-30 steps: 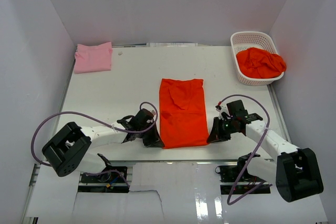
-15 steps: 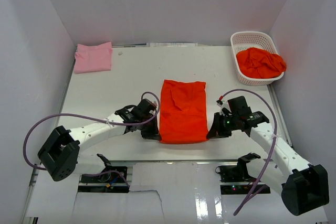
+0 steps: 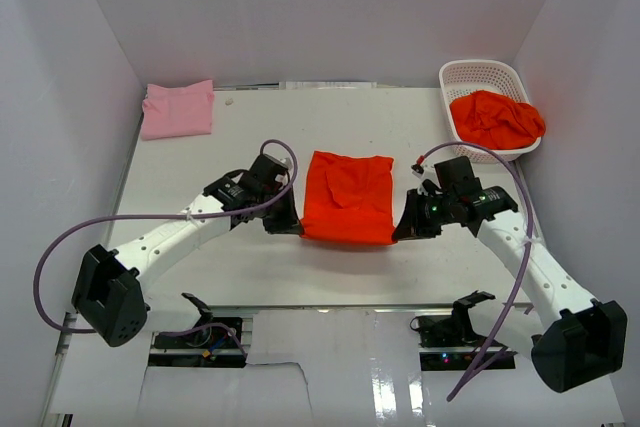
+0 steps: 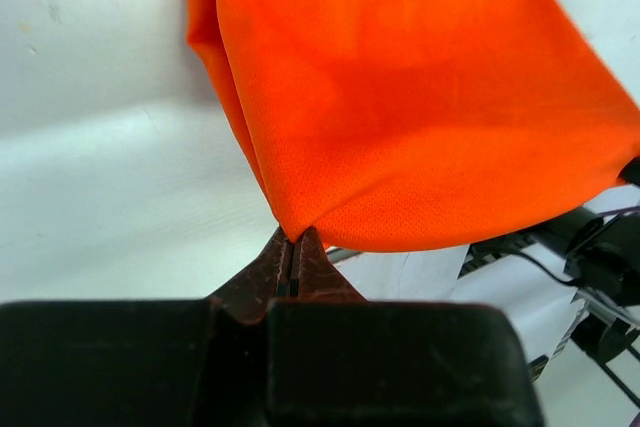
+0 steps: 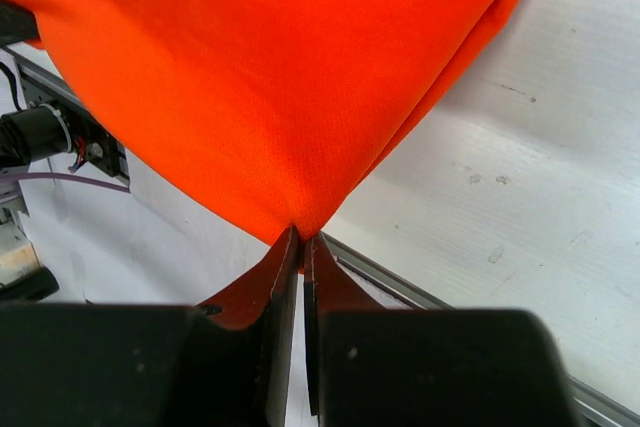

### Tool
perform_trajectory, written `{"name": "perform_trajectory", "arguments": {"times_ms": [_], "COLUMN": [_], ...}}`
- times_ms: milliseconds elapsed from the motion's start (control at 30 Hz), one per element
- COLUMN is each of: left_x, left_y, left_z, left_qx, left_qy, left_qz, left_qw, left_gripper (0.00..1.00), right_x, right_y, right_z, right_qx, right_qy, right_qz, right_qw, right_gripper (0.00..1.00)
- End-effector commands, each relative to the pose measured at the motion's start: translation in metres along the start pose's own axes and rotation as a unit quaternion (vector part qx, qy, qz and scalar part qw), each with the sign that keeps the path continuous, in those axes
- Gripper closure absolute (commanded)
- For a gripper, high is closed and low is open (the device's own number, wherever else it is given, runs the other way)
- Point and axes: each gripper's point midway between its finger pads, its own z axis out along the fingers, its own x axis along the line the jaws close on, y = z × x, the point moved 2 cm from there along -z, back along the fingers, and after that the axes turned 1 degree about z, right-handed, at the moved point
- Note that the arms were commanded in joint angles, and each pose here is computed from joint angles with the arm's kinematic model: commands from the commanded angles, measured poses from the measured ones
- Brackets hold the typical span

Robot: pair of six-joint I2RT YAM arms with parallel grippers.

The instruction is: Fold and stack the t-shirts

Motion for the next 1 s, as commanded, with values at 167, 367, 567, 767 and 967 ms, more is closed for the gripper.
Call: {"name": "perform_trajectory", "arguments": {"times_ms": [167,367,567,767,967], "left_x": [-0.004,-0.02,-0.033,-0.036,-0.032], "left_y": [0.047,0.068,0.094,0.121,0.138], "left_z": [-0.016,-0.007,-0.002,-0.003,-0.001], "left_qx": [-0.03,-0.028,-0.038,-0.053,-0.057], "left_qy": [-0.008,-0.02,-0.033,-0.037,-0.037], "left_qz": [0.022,0.037,0.049,0.051,0.05], "left_qw": [0.999,0.999,0.998,0.997,0.996], "left_gripper": [1.0,1.0,1.0,1.0,1.0], "right_x": [0.019,0.028,0.026,0.02,0.009], "right_y": [0.038,0.062,0.079,0.093,0.105], "right_z": [-0.012,-0.011,-0.005,-0.004,-0.003], "right_qx": [-0.017,-0.025,-0.025,-0.029,-0.033], "right_qy": [0.004,0.008,0.0,-0.007,-0.012], "right_qz": [-0.041,-0.051,-0.055,-0.051,-0.044], "right_qw": [0.999,0.998,0.998,0.998,0.998], "right_gripper": [0.92,0.92,0.92,0.92,0.92]}}
